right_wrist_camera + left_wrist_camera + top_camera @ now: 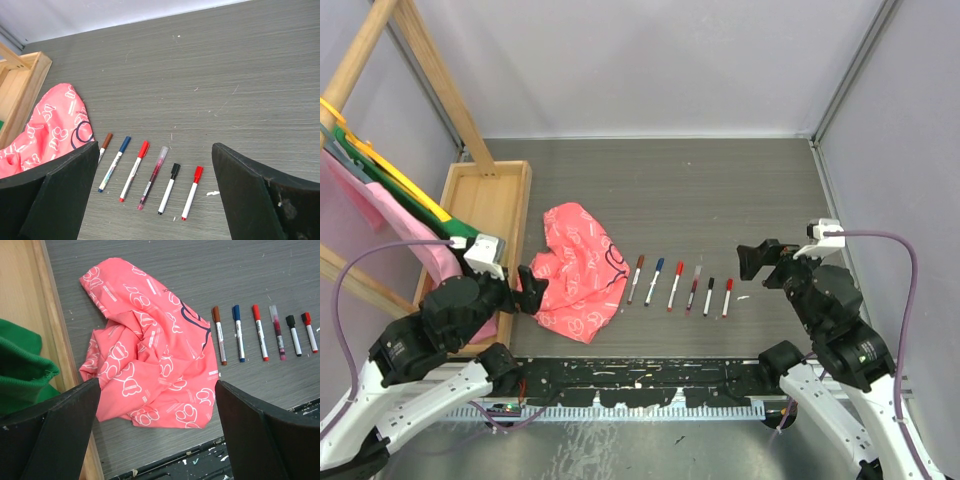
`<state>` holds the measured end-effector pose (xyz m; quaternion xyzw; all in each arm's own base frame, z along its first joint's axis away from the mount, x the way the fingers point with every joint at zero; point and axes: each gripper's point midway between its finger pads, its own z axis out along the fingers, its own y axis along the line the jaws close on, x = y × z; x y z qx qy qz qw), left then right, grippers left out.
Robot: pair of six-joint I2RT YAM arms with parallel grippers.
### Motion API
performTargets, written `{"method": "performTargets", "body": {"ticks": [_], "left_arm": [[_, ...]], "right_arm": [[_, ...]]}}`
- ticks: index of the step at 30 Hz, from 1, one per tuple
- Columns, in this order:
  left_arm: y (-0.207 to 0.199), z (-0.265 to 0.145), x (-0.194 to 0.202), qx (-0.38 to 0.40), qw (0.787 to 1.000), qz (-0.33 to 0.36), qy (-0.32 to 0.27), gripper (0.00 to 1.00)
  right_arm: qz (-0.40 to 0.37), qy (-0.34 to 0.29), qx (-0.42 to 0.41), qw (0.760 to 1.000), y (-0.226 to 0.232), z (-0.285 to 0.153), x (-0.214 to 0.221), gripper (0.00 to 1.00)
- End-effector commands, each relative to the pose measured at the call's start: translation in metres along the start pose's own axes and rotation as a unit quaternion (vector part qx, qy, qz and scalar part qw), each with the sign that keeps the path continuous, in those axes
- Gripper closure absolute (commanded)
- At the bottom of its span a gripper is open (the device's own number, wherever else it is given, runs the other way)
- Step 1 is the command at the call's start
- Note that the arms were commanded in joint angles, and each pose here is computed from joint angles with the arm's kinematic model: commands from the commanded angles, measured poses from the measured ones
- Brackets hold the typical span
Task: Insert the pens into the pen caps
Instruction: Reset both arms
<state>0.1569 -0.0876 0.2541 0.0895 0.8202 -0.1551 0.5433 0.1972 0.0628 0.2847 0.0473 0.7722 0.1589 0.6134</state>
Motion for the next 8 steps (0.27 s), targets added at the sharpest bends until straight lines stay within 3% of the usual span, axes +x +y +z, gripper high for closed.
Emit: {"method": "performTargets", "body": {"ticks": [1, 8], "left_arm": [[0.0045, -0.0018, -0.0063, -0.012, 1.000, -0.005, -0.013, 0.02], [0.0061, -0.0051, -0.0057, -0.009, 1.000, -0.010, -0.020, 0.02]], "right_arm": [[-0.005, -0.029, 0.007, 1.000, -0.0038, -0.0010, -0.0099, 0.01], [-0.006, -0.026, 0.005, 1.000, -0.0050, -0.0001, -0.0032, 0.01]]}}
